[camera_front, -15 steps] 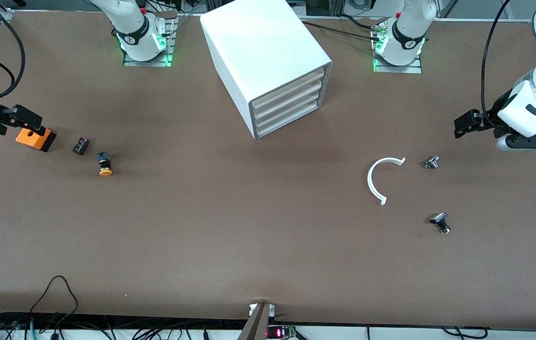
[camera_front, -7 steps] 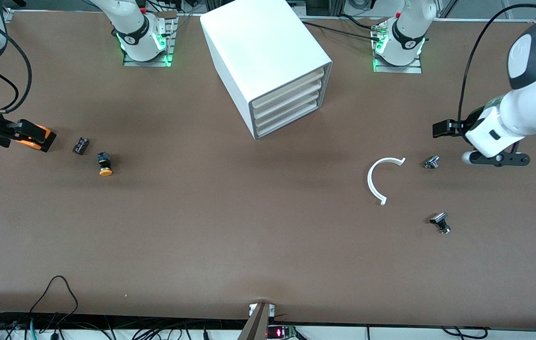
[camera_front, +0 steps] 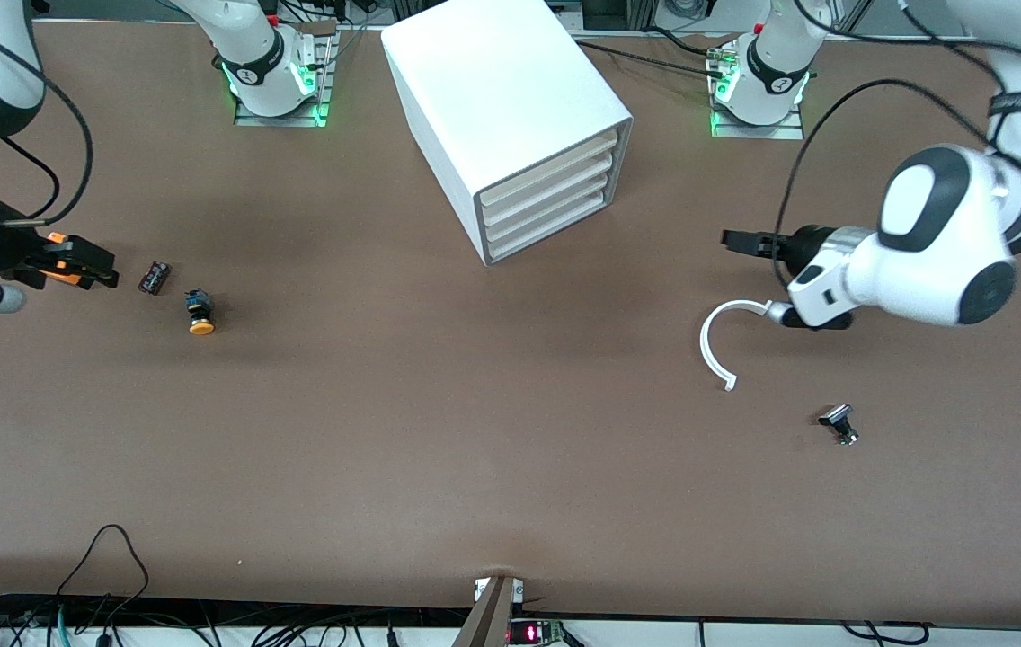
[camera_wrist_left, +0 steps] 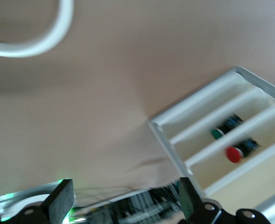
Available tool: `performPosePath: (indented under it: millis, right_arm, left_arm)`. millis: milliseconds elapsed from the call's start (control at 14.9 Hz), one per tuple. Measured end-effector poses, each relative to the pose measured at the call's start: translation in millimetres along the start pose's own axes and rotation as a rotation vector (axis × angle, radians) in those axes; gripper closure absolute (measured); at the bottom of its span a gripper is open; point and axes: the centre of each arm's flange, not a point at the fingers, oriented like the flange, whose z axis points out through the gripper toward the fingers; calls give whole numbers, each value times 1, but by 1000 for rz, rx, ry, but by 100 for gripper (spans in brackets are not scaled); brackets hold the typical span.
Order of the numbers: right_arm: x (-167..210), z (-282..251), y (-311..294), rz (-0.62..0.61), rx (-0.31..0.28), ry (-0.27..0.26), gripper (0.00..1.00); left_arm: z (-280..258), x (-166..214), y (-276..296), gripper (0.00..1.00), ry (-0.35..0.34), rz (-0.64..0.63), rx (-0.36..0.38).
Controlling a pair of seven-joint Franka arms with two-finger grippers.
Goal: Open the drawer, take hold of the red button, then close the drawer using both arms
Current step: 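Pull the drawer open with the left gripper while the right gripper approaches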
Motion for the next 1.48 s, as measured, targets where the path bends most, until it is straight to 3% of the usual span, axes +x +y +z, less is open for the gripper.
performPosePath:
  millis: [336, 605, 807, 1008, 1412, 1479]
  right_arm:
    - [4, 14, -78, -143, -3, -27, 0]
    - [5, 23, -118, -230, -7, -28, 0]
    - [7, 27, -131, -369, -7, -19, 0]
    - [8, 28, -148, -506, -8, 5, 0]
    - [4, 33, -183, -769, -3, 5, 0]
    - [3, 35, -188, -797, -2, 3, 0]
  left_arm:
    - [102, 38, -19, 0, -91, 130, -321]
    - [160, 31, 4, 0, -125, 202, -437]
    - [195, 21, 28, 2, -130, 233, -457]
    - [221, 13, 39, 9, -137, 246, -439]
    - [255, -1, 58, 30, -147, 247, -439]
    - [257, -1, 58, 39, -149, 247, -438]
